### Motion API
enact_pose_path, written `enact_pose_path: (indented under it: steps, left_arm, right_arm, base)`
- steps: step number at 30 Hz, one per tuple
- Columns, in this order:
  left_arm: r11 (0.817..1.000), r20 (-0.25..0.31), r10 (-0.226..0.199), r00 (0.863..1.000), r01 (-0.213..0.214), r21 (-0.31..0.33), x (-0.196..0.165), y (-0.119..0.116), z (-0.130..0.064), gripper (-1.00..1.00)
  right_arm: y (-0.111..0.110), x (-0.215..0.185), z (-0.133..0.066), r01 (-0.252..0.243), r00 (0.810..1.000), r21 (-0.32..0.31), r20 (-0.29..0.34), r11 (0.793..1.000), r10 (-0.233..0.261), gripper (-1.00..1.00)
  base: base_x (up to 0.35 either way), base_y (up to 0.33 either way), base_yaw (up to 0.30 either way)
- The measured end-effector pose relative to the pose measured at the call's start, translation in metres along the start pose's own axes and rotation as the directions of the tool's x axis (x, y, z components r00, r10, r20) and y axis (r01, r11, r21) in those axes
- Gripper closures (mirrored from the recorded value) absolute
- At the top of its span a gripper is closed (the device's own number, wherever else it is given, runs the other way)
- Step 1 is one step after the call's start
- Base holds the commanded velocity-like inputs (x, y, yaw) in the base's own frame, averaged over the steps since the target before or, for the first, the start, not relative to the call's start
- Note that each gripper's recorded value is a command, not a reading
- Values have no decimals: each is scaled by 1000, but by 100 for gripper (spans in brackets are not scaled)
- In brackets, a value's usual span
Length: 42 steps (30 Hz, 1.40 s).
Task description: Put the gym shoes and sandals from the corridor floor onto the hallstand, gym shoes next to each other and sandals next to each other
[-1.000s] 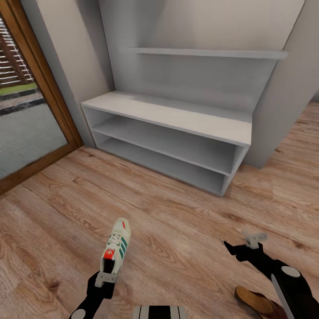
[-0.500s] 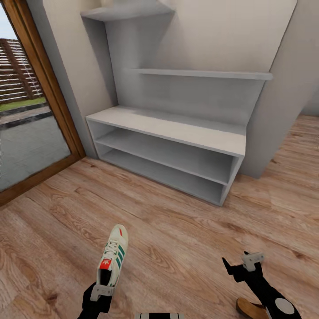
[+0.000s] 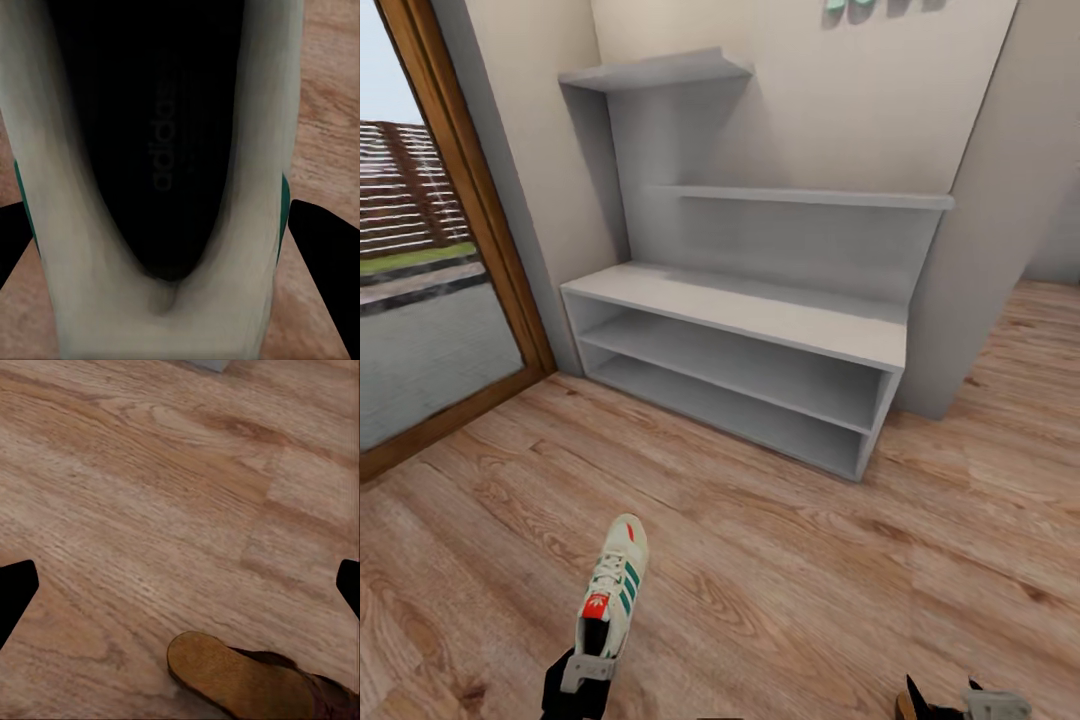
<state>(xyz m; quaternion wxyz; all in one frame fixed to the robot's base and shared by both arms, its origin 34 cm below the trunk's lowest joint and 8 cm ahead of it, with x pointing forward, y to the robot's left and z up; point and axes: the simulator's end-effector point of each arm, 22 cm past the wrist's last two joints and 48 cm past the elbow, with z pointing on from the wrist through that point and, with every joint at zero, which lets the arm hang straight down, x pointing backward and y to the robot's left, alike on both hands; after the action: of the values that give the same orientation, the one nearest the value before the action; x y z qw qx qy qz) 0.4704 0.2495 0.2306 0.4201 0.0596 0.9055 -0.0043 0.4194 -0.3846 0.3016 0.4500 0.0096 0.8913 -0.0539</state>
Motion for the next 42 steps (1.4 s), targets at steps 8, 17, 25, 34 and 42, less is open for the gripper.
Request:
enact_pose_path:
  steps: [8, 17, 25, 34, 42]
  left_arm:
    - [999, -1, -36, 999, 36, -11, 1, 2, -1, 100]
    - [999, -2, -37, 999, 37, -9, 2, 1, -1, 100]
    - [999, -1, -38, 999, 38, -9, 2, 1, -1, 100]
    - [999, 32, -36, 999, 37, -8, -4, 1, -2, 100]
    - [999, 45, -36, 998, 36, -8, -7, 1, -3, 100]
  right_arm:
    - [3, 14, -4, -36, 999, 14, -19, 999, 36, -100]
    - [3, 15, -4, -37, 999, 14, -18, 999, 37, -100]
    - [3, 15, -4, -37, 999, 14, -19, 999, 37, -100]
    - [2, 12, -5, -35, 999, 17, -8, 999, 35, -100]
    - [2, 8, -5, -32, 999, 17, 6, 999, 32, -100]
  base:
    - [0, 0, -270]
    - [83, 194, -297]
    - [115, 291, -298]
    - [138, 294, -298]
    - [186, 294, -298]
